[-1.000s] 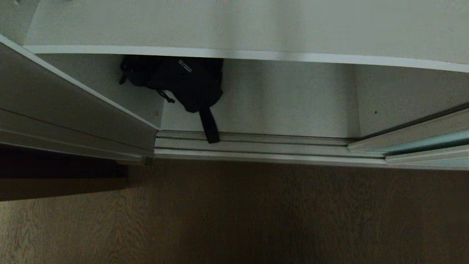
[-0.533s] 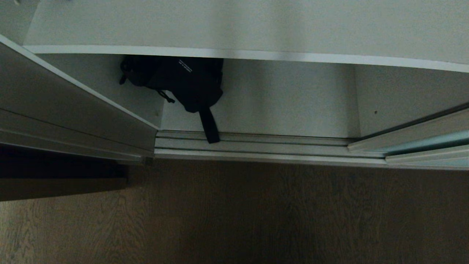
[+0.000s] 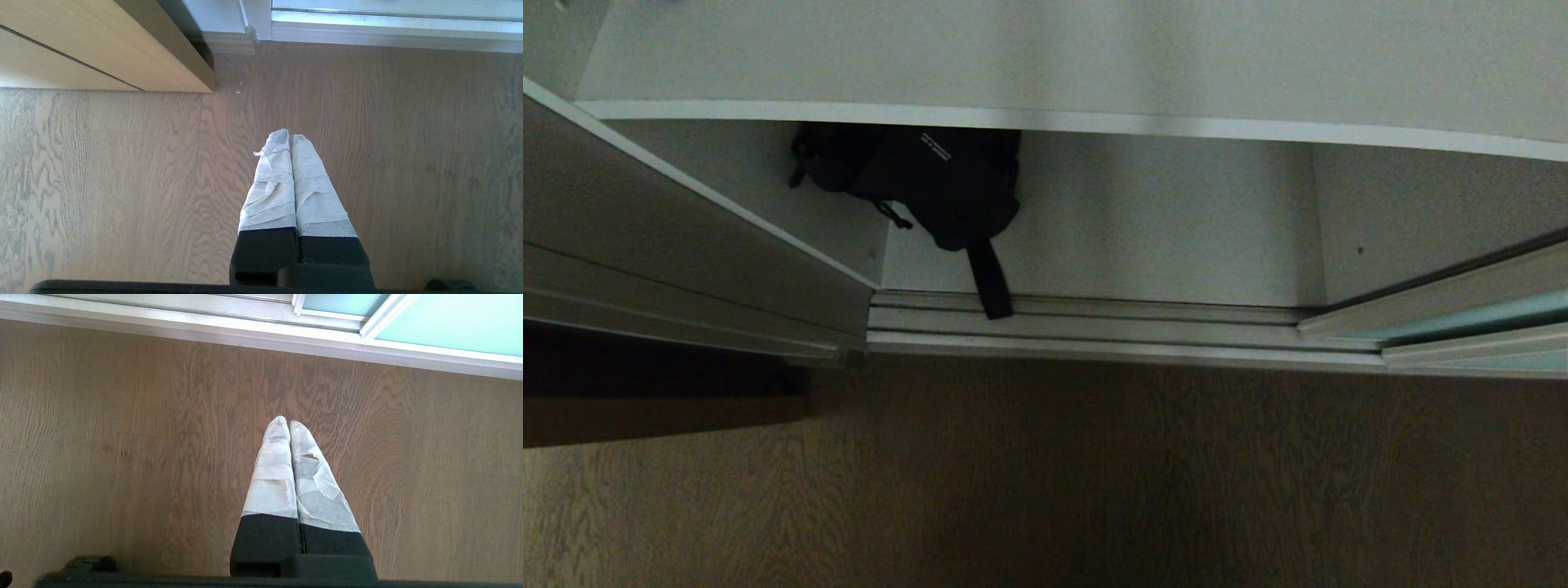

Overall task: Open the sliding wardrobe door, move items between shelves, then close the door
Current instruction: Close the door

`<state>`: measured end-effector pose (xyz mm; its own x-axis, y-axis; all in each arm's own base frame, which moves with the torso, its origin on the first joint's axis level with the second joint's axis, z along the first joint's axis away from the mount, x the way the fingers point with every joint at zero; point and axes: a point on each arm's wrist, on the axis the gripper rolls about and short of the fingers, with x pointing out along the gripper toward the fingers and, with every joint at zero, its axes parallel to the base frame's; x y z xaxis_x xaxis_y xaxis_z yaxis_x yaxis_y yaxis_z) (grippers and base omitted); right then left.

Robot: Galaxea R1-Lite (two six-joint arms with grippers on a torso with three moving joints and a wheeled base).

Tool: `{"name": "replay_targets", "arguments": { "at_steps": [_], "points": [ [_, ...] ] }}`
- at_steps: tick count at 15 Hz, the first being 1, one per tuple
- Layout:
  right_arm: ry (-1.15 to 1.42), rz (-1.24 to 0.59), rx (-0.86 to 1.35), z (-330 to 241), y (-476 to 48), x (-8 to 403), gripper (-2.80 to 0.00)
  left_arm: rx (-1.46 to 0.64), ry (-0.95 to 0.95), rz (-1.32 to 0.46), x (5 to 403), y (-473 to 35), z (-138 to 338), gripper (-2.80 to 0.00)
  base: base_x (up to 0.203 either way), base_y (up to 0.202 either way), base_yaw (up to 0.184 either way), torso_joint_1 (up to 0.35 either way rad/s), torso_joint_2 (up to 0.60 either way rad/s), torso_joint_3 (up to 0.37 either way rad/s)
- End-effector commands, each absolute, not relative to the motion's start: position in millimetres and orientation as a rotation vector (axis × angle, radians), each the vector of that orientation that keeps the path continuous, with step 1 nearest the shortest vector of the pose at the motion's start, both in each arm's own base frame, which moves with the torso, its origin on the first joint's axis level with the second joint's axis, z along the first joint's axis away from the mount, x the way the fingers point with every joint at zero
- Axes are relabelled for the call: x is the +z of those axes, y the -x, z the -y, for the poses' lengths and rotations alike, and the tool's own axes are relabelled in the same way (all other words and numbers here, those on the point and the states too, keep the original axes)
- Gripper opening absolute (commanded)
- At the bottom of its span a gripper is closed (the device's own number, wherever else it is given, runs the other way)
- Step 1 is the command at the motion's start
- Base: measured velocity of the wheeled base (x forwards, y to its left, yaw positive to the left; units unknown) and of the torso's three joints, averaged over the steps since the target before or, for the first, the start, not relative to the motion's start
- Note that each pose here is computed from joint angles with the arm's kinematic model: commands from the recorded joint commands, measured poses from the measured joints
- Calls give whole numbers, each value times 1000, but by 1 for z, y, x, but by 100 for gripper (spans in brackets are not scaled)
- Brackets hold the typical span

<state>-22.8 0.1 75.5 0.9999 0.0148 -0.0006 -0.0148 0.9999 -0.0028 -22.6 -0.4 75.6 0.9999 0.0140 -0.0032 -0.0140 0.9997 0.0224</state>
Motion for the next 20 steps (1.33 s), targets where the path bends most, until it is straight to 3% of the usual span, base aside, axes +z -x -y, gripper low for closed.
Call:
{"name": "replay_targets", "arguments": {
  "at_steps": [1, 20],
  "points": [
    [4, 5, 15, 0, 23, 75, -280, 10, -34, -4, 76, 22, 1, -280, 0, 0, 0, 0, 0, 0],
    [2, 5, 15, 0, 23, 75, -280, 15, -23, -5, 76, 22, 0, -280, 0, 0, 0, 0, 0, 0]
  ]
}}
